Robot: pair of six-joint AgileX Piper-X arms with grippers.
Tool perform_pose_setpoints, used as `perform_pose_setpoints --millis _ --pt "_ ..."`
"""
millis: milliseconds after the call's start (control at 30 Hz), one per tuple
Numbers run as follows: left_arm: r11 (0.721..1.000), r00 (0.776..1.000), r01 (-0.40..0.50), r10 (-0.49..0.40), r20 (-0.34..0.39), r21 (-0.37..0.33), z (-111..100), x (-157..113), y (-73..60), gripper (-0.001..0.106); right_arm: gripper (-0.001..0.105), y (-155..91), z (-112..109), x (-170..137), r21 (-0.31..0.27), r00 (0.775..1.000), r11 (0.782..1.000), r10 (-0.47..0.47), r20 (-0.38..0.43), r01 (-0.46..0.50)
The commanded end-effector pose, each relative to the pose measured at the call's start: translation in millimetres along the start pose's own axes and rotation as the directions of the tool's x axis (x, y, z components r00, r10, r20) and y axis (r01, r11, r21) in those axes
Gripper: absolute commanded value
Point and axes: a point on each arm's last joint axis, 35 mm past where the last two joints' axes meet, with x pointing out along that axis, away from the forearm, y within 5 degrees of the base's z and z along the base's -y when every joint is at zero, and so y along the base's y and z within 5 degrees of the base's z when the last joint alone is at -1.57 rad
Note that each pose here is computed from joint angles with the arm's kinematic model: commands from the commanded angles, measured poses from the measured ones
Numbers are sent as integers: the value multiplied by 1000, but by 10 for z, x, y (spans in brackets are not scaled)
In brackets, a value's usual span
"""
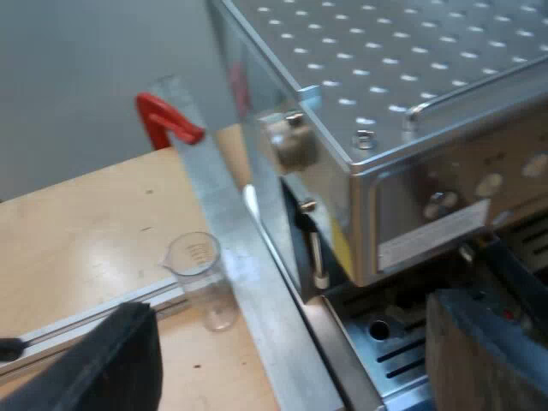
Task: Put the handle in the coffee machine
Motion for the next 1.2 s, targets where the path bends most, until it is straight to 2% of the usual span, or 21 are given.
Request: perform_pose_setpoints --millis 33,133,333,500,667,800,967,1000,1200 --pt "1000 999 -22 22 37 -12 -5 -110 -13 66 74 -51 -1 -96 -11 1000 1000 -19 12 19" --pt "1000 997 -26 26 78 -2 -35 -246 -53 66 74 -89 -11 -196 -32 998 998 -48 39 50" --pt "999 989 -30 27 148 16 -185 -480 -129 66 74 -64 -54 -551 -76 983 990 -107 147 119" --pt "999 981 -37 31 194 28 -416 -633 -184 66 74 -35 -147 -939 -93 948 974 -178 263 208" --pt "998 968 -43 30 248 46 -613 -749 -227 66 74 9 -264 -1247 -132 916 961 -182 358 242" --pt "997 947 -44 21 320 67 -859 -887 -281 66 74 47 -408 -1481 -176 892 945 -183 414 276" --pt "995 924 -52 16 383 83 -1038 -1029 -332 66 74 81 -531 -1686 -165 858 941 -184 480 294" --pt "996 929 -50 17 370 80 -1053 -1010 -327 66 74 92 -580 -1745 -163 850 941 -183 494 297" --pt "997 955 -21 0 297 67 -1134 -981 -329 66 74 126 -772 -1894 -163 845 942 -177 505 294"
